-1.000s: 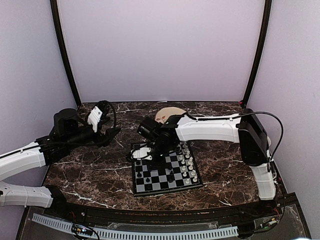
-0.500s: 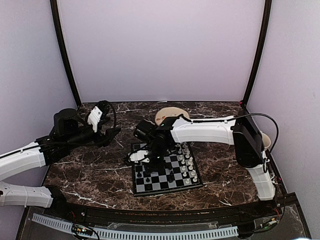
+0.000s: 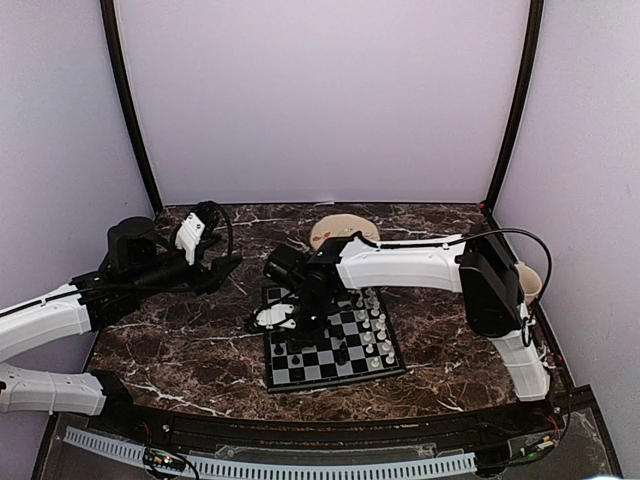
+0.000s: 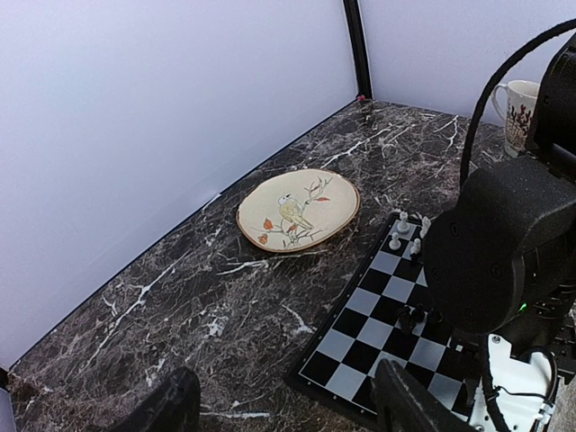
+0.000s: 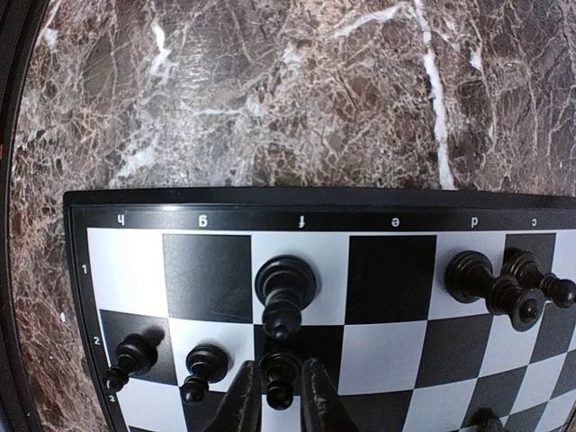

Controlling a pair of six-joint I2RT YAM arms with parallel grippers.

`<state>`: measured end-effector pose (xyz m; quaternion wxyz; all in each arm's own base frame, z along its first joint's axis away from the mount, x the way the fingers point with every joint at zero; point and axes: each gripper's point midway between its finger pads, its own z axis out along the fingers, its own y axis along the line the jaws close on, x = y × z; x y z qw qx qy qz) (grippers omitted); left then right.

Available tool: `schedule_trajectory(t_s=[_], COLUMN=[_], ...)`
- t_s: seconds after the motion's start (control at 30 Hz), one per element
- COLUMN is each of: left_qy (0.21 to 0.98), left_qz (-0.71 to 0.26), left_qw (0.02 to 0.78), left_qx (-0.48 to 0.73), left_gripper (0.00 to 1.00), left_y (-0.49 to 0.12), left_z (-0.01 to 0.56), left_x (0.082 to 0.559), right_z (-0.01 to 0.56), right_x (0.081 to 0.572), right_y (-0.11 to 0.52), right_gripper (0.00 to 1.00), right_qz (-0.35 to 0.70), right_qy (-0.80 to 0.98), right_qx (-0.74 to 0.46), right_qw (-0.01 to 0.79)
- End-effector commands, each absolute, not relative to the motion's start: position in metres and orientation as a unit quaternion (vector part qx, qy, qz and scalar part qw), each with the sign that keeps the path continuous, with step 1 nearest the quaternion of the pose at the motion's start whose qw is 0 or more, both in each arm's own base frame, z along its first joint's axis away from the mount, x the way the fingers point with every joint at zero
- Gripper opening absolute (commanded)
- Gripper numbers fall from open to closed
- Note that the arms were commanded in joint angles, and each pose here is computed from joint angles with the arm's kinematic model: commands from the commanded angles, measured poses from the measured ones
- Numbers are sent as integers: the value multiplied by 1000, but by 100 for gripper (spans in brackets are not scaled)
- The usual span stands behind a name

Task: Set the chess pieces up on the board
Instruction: Place the pawn at c7, then pick up the king from the chessboard.

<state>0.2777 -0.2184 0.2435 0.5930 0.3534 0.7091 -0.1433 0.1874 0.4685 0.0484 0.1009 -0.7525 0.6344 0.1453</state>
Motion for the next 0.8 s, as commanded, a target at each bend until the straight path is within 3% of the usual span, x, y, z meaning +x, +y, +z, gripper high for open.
schedule_trajectory(t_s=[0.0,0.5,0.77], left_qy=[700,703,699], left_qz=[-152,-151,-151], left_qw=[606,602,599], left_qx=[347,349,360], left_gripper=[68,68,68], left_y=[-218,-219,-221], left_z=[260,256,253], left_x=[277,279,277], right_z=[48,119,107], right_x=[184,195,230], right_y=[474,469,427], right_gripper=[20,30,29], right_qz=[145,148,127], right_qy=[635,647,688], right_qx=[-752,-728,-693], right_qw=[102,172,174])
